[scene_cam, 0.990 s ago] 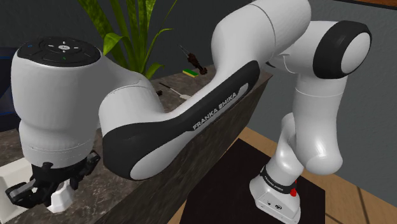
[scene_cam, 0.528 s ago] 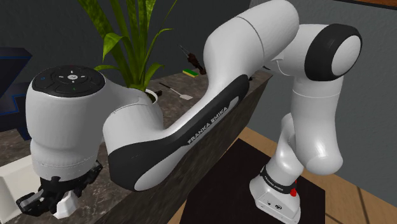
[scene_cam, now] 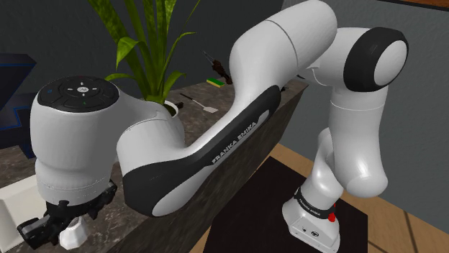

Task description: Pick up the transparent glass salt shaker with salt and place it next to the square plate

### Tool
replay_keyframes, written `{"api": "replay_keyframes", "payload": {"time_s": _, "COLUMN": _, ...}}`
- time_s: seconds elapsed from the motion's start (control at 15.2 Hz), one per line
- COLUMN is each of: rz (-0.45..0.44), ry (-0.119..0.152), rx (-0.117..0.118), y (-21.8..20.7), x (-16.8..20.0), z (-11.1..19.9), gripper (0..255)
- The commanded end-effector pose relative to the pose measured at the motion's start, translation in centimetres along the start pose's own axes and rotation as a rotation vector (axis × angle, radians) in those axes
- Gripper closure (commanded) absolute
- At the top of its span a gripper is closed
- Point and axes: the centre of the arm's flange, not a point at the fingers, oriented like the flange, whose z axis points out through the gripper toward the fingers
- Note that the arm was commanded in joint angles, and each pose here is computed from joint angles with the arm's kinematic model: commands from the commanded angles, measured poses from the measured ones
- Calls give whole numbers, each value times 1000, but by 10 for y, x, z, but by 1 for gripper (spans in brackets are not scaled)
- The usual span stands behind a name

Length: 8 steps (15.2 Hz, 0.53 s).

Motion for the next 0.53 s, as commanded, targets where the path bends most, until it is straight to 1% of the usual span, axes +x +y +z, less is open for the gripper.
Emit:
{"api": "replay_keyframes", "payload": {"time_s": 0.0, "rz": 0, "ry": 0, "rx": 0, "y": 0, "x": 0, "z": 0, "gripper": 0}}
{"api": "replay_keyframes", "payload": {"time_s": 0.26, "rz": 0, "ry": 0, "rx": 0, "y": 0, "x": 0, "z": 0, "gripper": 0}}
{"api": "replay_keyframes", "payload": {"time_s": 0.46, "rz": 0, "ry": 0, "rx": 0, "y": 0, "x": 0, "z": -40, "gripper": 0}}
